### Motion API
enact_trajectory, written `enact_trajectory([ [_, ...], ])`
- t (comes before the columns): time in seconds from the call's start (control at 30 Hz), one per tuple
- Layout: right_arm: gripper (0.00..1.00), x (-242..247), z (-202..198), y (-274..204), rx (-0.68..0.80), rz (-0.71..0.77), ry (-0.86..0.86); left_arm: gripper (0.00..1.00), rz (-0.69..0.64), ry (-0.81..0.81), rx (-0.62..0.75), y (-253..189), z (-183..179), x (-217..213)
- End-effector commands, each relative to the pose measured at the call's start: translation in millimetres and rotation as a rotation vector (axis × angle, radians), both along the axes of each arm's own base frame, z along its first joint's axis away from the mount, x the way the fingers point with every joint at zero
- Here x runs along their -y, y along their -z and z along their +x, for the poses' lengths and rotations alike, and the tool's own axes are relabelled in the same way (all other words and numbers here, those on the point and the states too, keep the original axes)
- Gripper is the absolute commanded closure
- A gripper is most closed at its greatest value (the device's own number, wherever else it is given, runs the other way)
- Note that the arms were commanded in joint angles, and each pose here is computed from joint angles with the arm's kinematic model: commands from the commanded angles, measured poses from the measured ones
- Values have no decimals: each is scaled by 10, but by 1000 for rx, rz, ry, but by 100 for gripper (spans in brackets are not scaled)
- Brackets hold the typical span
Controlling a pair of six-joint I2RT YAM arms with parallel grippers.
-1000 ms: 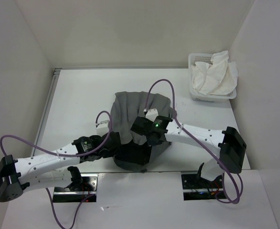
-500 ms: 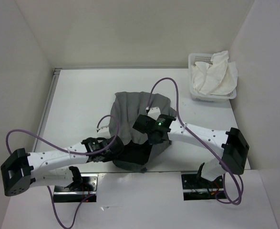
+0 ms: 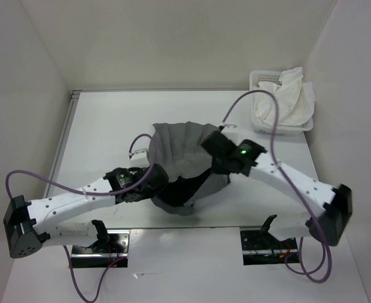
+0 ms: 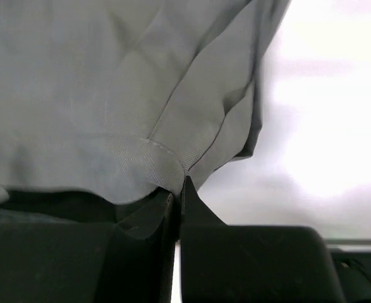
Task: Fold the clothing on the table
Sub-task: Flatten the skirt out
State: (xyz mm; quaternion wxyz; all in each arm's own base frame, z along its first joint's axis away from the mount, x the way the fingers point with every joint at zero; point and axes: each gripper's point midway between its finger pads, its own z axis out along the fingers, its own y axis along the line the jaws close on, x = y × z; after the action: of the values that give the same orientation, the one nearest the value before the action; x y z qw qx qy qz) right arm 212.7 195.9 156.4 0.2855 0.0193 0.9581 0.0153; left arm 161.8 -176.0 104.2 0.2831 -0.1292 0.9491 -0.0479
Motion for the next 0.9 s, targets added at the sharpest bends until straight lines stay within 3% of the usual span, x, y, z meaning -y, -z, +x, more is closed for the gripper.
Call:
enact_trajectory([
  [0.0, 99, 249, 347, -682, 211, 243, 119, 100, 71, -14, 135, -509, 319, -143],
  [0.03, 100, 294, 304, -853, 241, 331, 108, 100, 89, -20, 141, -543, 361, -178],
  [0.13, 100, 570, 377, -954, 282, 387, 167, 100, 130, -46, 172, -679, 525, -315],
  [0.4, 100, 779, 293, -1238, 392, 441, 195, 100, 106, -105, 299, -1153, 980, -624],
  [0.5, 100, 673, 257, -1302, 384, 472, 125, 100, 48, -73, 340, -1345, 1091, -629],
  [0.7, 100, 609, 108, -1158, 294, 436, 28, 100, 57, -23, 417, -1801, 1210, -690],
  [0.87, 100, 631, -48, -1892, 484, 484, -123, 100, -49, 63, 584, -2557, 1218, -636],
])
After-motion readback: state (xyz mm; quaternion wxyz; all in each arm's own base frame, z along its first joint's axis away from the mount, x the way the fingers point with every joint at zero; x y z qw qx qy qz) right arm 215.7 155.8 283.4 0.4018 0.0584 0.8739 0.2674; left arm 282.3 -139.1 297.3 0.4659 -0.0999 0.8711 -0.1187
